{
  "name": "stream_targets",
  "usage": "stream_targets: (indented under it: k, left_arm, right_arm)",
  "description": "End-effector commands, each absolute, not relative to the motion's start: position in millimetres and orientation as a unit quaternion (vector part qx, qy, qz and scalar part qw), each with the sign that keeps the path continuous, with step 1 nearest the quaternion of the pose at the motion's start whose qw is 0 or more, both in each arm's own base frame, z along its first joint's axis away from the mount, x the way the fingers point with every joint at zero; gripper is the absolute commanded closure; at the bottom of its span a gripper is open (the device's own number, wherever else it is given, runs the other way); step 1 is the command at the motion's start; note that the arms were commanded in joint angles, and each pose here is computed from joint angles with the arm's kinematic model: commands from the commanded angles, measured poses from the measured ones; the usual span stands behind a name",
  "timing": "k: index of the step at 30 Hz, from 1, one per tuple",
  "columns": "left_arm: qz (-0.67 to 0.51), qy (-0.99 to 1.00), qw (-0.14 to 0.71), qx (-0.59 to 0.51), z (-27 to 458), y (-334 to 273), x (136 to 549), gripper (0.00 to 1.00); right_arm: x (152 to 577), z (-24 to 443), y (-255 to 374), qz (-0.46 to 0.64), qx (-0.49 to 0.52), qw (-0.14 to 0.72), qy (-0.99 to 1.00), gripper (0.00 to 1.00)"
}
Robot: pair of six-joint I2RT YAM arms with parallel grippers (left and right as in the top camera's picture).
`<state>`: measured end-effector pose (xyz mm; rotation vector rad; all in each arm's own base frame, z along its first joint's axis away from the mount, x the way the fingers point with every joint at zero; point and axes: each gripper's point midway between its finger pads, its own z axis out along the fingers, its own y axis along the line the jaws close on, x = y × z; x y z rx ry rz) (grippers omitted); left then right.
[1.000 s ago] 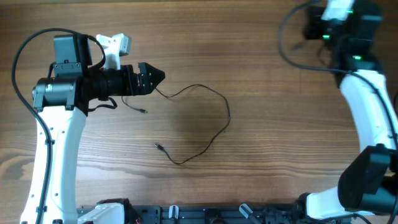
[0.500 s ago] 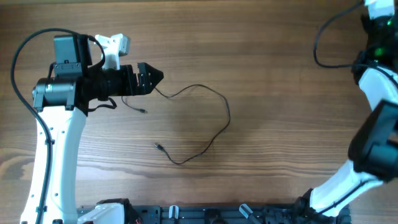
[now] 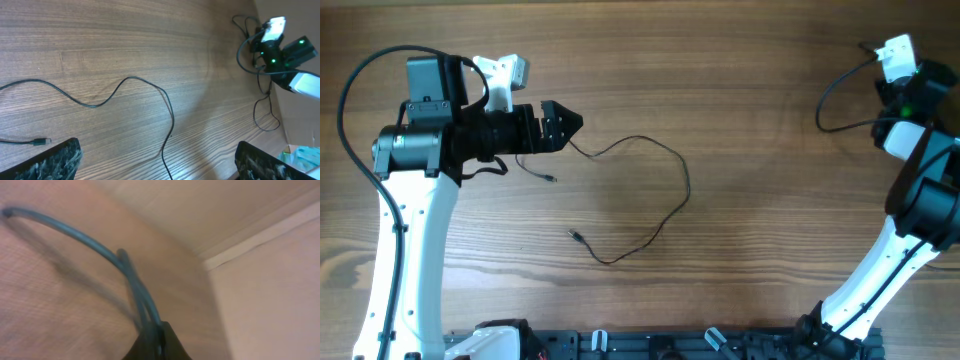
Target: Untangle cables
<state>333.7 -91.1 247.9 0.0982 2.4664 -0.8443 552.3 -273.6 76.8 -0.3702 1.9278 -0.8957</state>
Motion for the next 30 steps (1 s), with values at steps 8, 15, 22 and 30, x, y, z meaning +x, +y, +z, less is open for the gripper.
stream_targets:
  k: [8,15,22,30]
  left_arm:
    - [-0.31,0.912,0.267,0.039,249,-90,334,0.0]
    - [-0.31,0.912,0.267,0.039,249,-90,334,0.0]
    - [-0.31,0.912,0.267,0.039,249,-90,334,0.0]
    - [-0.31,0.912,0.267,0.039,249,-90,334,0.0]
  right_arm:
    - [565,187,-352,-0.453,-0.179,0.533,0.692,0.95]
    - [570,52,-347,-0.356,-0.198,0.423,0.809,0.66]
    - [559,26,-278,-0.136,0.003,0.401,0.906,0.0]
    - [505,138,-233,0.009,0.283,0.367,0.886,0.0]
